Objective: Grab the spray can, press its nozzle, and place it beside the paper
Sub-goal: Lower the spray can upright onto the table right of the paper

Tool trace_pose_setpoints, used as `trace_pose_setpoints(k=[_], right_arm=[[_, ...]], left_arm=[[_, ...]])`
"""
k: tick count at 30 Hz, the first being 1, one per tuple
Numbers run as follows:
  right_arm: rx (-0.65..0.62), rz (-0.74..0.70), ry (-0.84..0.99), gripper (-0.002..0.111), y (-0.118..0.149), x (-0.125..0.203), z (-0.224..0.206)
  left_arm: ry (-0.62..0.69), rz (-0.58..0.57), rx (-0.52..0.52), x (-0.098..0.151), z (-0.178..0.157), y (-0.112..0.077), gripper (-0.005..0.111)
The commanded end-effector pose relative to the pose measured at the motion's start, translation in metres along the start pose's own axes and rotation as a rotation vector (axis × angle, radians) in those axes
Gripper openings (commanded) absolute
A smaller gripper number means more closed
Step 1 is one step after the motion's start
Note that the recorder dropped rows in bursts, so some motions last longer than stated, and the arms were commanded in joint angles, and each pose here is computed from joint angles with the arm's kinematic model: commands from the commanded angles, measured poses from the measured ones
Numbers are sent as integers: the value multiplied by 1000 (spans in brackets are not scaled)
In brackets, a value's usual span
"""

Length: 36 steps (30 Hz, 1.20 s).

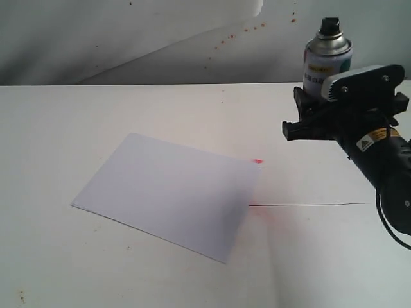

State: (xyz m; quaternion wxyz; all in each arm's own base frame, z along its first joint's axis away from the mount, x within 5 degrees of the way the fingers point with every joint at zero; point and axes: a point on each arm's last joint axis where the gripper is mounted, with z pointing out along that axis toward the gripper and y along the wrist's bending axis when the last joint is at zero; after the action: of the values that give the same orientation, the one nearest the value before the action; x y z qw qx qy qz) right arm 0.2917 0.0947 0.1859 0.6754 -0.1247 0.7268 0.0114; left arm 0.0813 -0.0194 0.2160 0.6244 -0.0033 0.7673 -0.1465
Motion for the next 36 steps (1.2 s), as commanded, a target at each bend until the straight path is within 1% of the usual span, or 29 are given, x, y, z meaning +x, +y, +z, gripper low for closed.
trace_pose_setpoints(k=[1,4,8,10,17,22,26,30,36], right_arm=[[68,118,-21,0,-23,15,8],[50,124,-4,0,-33,24,11],[-76,111,27,0,-29,32,24],[-148,69,50,0,-25,37,36],[-140,82,106,0,-27,58,57],[-192,114,123,0,-28,73,70],[-216,120,61,0,-27,77,83],[-301,99,61,0,-18,88,97],[-307,96,61,0,-17,99,110]], left_arm=[[-3,-4,-1,1,0,0,0],[-3,-4,-1,1,0,0,0],[-3,-4,-1,1,0,0,0],[-3,-4,-1,1,0,0,0],[-3,-4,-1,1,0,0,0],[-3,-4,-1,1,0,0,0],[-3,-4,-1,1,0,0,0],[-3,-4,-1,1,0,0,0],[-3,-4,-1,1,0,0,0]])
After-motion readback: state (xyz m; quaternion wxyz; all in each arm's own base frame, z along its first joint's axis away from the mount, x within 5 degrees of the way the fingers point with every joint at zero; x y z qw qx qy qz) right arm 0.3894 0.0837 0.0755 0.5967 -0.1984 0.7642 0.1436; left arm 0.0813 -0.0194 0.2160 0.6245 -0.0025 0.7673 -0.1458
